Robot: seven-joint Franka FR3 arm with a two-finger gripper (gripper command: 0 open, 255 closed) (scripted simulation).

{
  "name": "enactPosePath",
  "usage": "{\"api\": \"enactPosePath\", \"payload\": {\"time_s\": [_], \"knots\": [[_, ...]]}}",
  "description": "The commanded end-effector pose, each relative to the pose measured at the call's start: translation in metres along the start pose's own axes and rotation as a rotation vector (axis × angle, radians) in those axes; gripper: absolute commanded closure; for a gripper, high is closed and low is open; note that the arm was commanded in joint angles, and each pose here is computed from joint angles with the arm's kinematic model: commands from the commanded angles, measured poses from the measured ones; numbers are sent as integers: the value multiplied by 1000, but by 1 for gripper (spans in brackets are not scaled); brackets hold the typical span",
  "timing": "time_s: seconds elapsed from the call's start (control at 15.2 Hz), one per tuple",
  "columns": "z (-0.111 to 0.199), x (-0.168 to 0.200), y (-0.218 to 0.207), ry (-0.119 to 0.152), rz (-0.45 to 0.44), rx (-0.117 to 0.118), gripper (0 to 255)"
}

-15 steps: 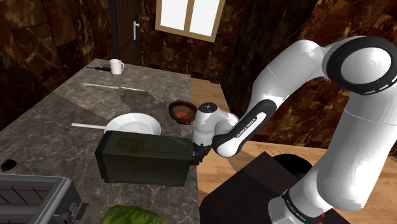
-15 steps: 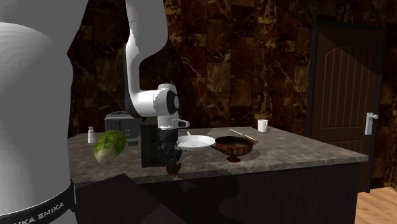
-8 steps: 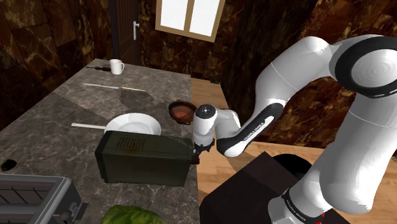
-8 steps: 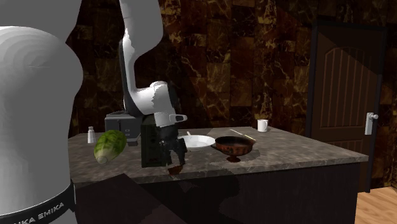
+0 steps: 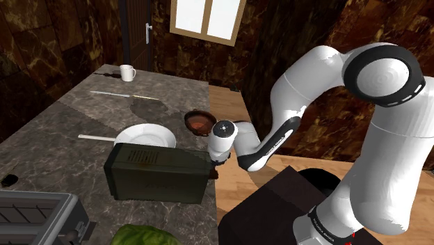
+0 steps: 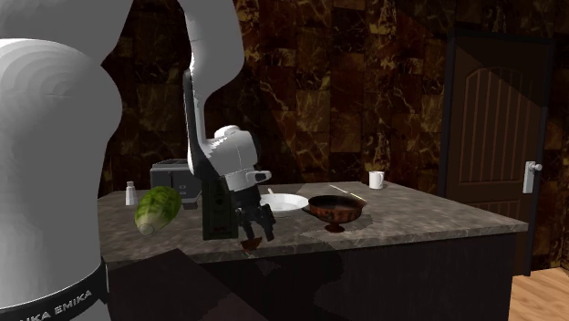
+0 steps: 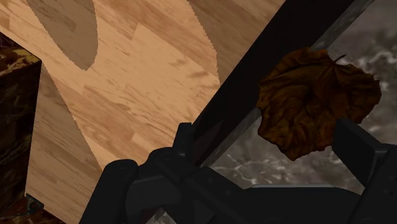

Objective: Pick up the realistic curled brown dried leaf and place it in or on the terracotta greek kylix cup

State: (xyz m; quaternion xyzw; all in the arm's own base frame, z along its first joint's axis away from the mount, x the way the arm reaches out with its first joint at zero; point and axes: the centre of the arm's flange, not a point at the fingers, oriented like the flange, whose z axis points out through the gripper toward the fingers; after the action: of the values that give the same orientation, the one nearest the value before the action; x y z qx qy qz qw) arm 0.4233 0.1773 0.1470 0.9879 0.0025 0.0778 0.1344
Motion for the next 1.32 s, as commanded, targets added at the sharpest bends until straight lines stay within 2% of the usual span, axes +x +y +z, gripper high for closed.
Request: {"api": "enactPosePath", "payload": {"time_s": [0.0,0.46,0.53,1.06,1.12,1.25], "knots": [[-3,2,-15,31,-17,75,0],[-3,2,-15,31,-17,75,0],[-1,2,-13,31,-17,75,255],[3,13,-8,32,-17,74,255],[-3,2,-15,31,-17,75,255],[-13,4,-12,31,-17,75,255]]}}
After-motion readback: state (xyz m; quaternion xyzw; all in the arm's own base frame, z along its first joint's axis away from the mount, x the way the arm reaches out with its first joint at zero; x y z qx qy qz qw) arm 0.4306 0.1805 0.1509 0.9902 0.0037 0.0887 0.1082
